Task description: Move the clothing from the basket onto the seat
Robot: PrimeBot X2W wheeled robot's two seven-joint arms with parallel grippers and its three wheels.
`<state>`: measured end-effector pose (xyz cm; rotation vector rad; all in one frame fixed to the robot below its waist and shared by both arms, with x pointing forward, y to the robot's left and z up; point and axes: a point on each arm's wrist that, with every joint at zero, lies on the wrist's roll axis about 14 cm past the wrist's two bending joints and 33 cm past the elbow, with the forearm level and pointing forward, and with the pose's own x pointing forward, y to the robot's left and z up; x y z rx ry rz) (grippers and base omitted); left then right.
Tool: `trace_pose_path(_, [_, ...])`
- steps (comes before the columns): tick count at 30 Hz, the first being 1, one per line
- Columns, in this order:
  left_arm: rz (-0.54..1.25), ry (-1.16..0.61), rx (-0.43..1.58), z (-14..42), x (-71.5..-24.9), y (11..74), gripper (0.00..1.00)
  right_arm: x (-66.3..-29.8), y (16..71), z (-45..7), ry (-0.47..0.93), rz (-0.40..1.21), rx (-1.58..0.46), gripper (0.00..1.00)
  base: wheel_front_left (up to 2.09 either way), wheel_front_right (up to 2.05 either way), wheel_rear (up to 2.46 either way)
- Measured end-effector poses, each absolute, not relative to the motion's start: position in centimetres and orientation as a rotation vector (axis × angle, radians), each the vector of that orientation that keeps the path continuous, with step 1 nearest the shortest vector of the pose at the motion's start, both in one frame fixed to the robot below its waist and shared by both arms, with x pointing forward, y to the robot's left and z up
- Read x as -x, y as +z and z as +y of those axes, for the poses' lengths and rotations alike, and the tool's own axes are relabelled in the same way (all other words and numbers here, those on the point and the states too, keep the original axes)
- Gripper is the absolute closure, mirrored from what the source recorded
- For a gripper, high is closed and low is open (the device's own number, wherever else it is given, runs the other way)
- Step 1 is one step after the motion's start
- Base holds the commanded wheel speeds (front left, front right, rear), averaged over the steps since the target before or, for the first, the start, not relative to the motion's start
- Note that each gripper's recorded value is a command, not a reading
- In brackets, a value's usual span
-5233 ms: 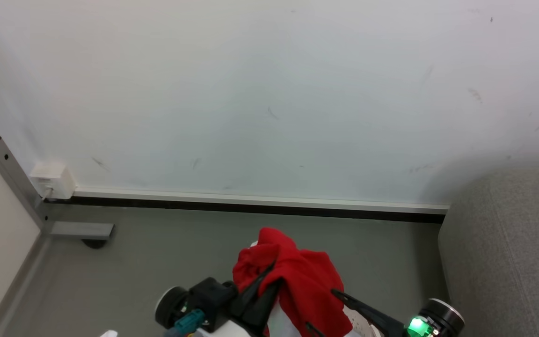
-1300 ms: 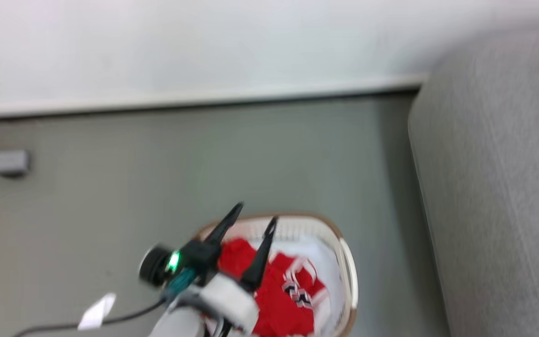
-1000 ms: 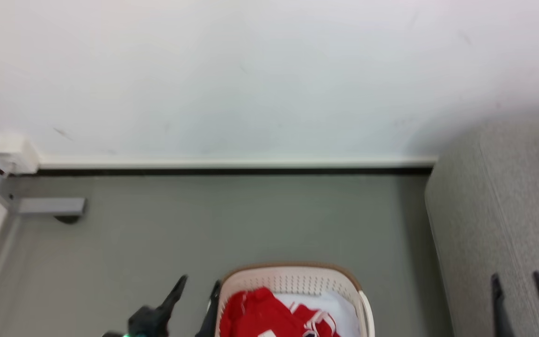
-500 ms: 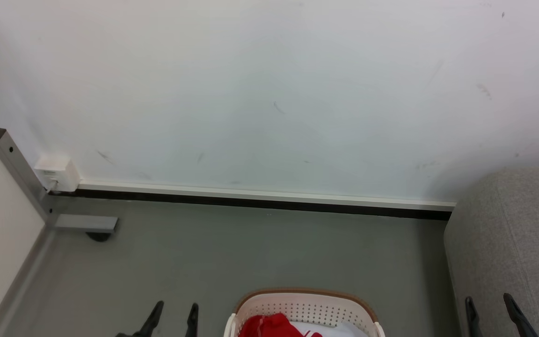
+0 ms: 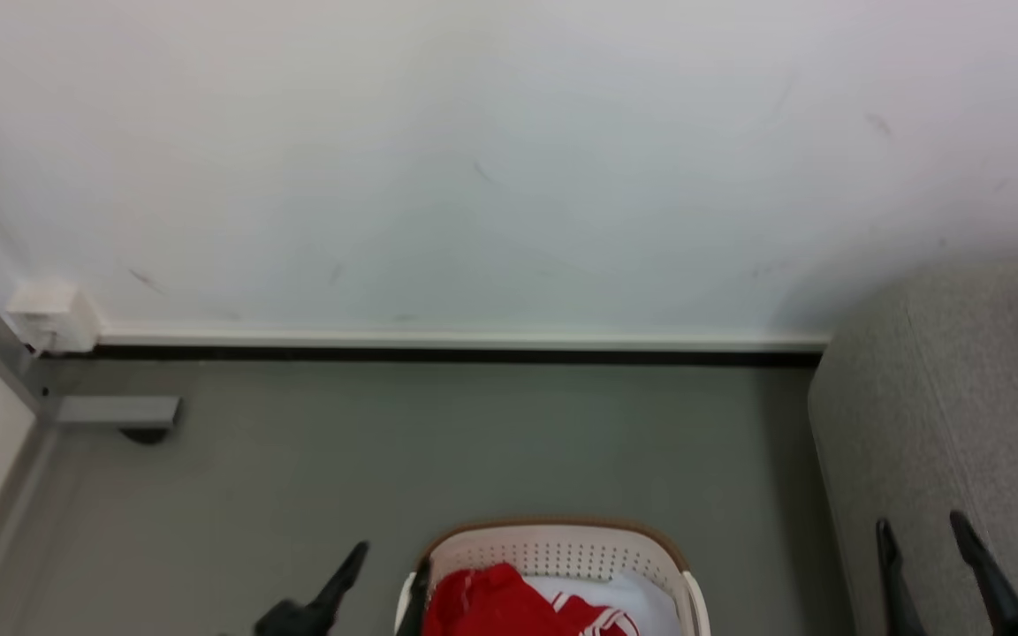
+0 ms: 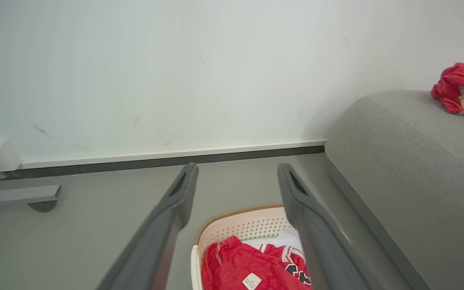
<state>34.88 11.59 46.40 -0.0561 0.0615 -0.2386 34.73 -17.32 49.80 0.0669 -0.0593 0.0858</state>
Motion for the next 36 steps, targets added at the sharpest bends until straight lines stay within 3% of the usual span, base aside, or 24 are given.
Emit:
trace_pose_path(5, [0.119,-0.428,-0.006,6.6,-38.0,45.0,0.0,-37.4,50.9,-18.2,0.061,-0.098,-0.059,0.0,0.0,0.0,0.0])
trace_pose_path(16, [0.598,-0.731,-0.177,-0.9,-41.2,32.4,0.0,-43.1,48.9,-21.1,-0.013,-0.072,0.001,0.0,0.0,0.0,0.0])
trace_pose_path(27, [0.97,-0.844,-0.188,-3.1,-40.1,20.0,0.0,-45.9,44.2,-24.7,-0.094,0.023,0.084,0.0,0.0,0.0,0.0])
trace_pose_path(36, [1.127,-0.852,-0.153,-4.1,-39.4,12.9,0.0,-47.1,40.2,-25.6,-0.101,0.099,0.127,0.0,0.0,0.0,0.0])
